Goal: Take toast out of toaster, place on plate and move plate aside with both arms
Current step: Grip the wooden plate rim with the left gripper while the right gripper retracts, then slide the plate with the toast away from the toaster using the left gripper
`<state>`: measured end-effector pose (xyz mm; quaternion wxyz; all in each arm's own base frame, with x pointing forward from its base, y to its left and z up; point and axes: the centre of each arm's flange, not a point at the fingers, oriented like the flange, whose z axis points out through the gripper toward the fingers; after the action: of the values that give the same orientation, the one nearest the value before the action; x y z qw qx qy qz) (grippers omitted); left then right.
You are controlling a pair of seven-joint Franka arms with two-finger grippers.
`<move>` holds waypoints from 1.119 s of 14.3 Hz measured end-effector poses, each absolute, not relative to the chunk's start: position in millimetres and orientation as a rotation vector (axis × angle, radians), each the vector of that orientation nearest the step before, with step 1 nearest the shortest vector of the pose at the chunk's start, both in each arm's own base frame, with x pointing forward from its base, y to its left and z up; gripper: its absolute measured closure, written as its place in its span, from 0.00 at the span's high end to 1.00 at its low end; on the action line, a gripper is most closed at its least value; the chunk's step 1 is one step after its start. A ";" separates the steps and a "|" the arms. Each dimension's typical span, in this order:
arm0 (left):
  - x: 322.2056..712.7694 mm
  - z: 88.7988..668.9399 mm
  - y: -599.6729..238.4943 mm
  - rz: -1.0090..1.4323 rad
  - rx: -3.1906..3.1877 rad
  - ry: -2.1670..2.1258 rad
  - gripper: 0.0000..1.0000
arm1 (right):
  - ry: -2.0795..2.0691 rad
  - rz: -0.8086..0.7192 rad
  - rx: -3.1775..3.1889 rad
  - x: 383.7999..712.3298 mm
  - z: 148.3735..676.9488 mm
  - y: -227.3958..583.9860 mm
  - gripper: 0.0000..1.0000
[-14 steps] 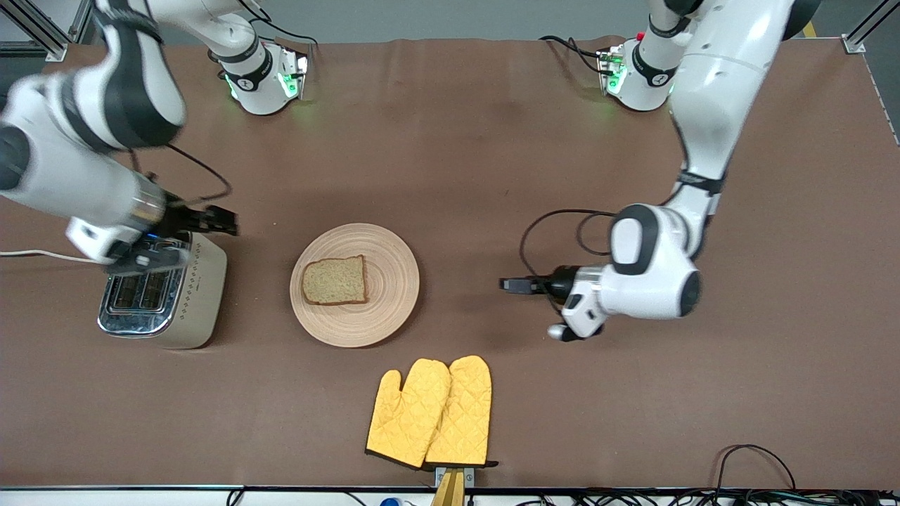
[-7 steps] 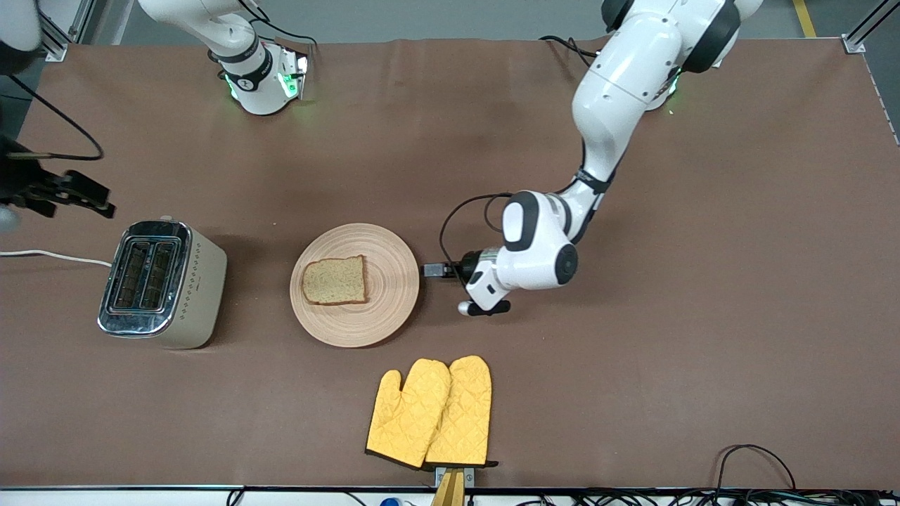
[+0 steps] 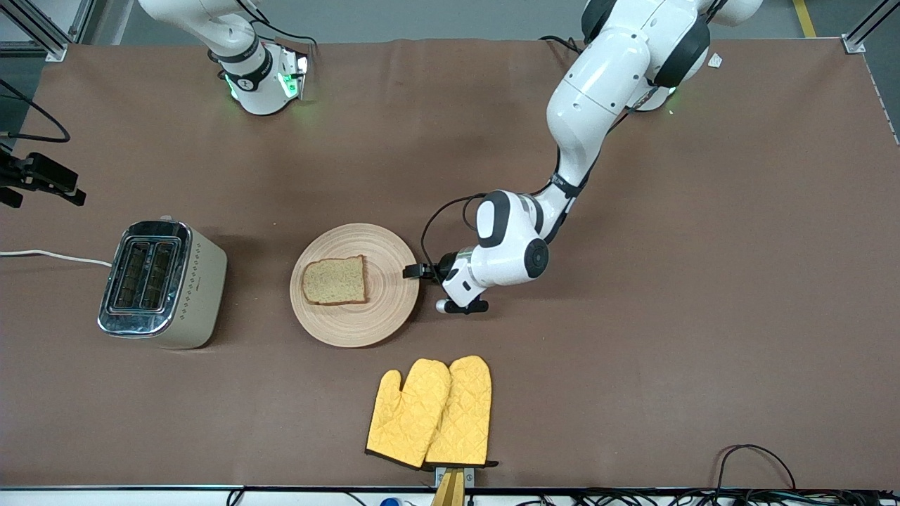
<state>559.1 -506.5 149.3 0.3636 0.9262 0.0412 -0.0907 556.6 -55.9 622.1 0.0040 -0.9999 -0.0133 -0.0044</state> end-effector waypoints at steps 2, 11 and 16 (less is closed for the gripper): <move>558.1 151.6 -510.5 -0.216 2.377 0.071 0.62 | -0.055 -0.007 -3.133 556.9 621.3 -54.5 1.00; 575.0 178.8 -513.5 -0.152 2.327 0.043 0.13 | -0.117 0.079 -3.121 553.4 615.5 -36.8 1.00; 650.9 248.1 -411.1 -0.187 2.276 -0.082 0.10 | -0.116 0.059 -3.124 553.9 621.5 -37.4 1.00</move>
<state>650.9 -411.1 248.1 0.4151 0.9062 -0.0328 -0.0743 553.9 -37.4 621.5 0.0074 -0.9991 -0.0372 0.0190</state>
